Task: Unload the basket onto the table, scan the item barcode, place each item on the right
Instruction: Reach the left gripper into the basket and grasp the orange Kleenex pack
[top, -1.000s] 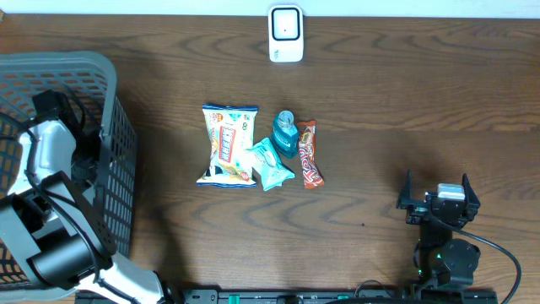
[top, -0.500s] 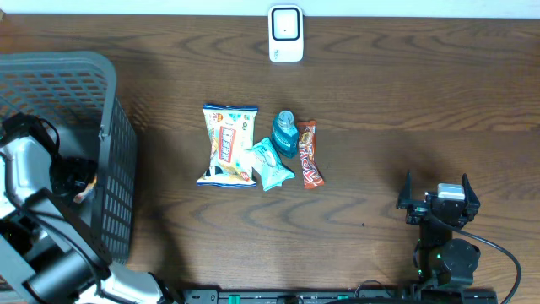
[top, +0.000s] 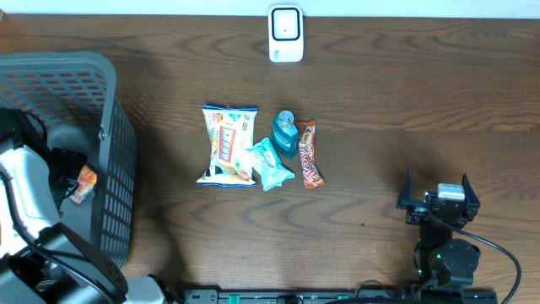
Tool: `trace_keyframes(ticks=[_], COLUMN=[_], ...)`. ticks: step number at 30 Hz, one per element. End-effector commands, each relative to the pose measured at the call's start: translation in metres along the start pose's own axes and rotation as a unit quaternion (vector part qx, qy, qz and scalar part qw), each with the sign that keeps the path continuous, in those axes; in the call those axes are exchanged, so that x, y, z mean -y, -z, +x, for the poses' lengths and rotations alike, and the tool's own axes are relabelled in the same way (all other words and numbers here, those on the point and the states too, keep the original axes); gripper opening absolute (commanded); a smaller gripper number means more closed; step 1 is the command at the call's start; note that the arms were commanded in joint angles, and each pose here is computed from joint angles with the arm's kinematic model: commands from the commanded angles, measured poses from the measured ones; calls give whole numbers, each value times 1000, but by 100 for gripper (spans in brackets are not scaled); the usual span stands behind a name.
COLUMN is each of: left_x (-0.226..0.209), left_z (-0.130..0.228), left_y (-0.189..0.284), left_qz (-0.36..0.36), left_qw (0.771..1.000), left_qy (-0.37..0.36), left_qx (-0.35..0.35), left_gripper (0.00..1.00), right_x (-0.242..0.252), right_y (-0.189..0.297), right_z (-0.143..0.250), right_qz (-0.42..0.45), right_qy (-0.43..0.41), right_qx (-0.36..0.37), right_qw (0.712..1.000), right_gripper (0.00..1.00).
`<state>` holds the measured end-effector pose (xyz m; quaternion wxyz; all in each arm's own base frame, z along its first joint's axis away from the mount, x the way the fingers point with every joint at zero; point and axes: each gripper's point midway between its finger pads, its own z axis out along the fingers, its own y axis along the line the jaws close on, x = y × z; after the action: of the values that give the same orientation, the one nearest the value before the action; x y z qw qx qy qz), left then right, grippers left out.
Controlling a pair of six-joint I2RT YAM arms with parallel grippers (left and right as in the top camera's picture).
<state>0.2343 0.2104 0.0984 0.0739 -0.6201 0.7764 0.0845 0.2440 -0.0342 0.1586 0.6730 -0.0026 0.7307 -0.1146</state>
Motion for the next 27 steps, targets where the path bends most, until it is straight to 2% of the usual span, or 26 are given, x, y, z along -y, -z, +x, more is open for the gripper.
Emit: trace_keyframes(ticks=[1, 5, 9, 27], left_x=[-5, -2, 17, 22], left_z=[5, 4, 7, 4], left_y=[-17, -26, -33, -50], left_qz=[-25, -27, 15, 11], left_qw=[1000, 999, 998, 995], left_qy=[-8, -15, -53, -89], left_qx=[-15, -18, -36, -38], left_gripper=[98, 98, 98, 98], right_x=[2, 2, 2, 2], right_y=[0, 0, 0, 0], right_z=[1, 1, 1, 1], right_qz=[6, 6, 6, 6], right_qy=[3, 3, 3, 3], right_qx=[-1, -1, -1, -1], right_qw=[1000, 1000, 1000, 1000], right_gripper=[99, 99, 99, 99])
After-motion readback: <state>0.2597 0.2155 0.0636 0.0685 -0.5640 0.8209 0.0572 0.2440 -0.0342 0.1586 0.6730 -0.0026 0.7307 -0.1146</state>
